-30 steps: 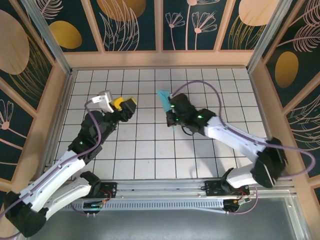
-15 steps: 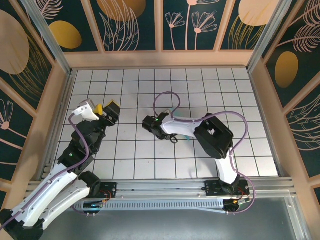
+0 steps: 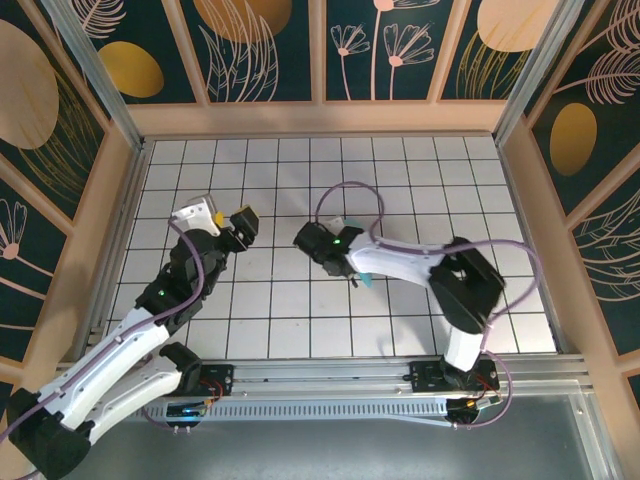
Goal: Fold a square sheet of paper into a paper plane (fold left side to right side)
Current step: Turn over the paper at the center of the table, then pick up the paper from the center of the table.
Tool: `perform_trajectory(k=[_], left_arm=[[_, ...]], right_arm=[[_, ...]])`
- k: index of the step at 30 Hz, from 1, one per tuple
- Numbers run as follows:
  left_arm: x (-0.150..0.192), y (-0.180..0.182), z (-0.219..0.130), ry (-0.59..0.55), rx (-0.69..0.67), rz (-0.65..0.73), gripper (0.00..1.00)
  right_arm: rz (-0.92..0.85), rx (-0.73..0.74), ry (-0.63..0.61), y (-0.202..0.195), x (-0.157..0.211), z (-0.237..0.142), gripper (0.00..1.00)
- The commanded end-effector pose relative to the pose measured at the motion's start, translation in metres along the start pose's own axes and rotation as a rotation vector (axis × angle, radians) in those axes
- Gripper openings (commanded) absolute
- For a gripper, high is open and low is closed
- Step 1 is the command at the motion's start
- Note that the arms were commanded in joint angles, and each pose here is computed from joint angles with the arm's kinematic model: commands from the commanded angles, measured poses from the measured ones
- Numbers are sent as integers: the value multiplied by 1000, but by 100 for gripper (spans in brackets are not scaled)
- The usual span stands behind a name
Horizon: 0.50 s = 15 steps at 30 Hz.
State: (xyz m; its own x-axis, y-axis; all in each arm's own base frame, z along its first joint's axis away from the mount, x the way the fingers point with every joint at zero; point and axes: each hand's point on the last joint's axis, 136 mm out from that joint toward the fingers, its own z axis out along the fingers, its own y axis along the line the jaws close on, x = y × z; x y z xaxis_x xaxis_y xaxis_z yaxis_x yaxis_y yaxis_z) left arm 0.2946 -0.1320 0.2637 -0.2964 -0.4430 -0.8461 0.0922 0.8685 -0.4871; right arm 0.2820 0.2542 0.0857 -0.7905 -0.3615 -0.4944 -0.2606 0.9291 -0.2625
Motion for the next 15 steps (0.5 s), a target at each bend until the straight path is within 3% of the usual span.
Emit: perform_trajectory(k=[1, 6, 15], left_arm=[[8, -15, 11, 33, 60, -62, 77], [53, -27, 41, 179, 110, -129, 76], [133, -62, 90, 471, 237, -253, 68]], right_arm=[[124, -240, -123, 10, -27, -23, 64], [327, -406, -233, -24, -37, -43, 71], [644, -483, -357, -101, -19, -55, 89]])
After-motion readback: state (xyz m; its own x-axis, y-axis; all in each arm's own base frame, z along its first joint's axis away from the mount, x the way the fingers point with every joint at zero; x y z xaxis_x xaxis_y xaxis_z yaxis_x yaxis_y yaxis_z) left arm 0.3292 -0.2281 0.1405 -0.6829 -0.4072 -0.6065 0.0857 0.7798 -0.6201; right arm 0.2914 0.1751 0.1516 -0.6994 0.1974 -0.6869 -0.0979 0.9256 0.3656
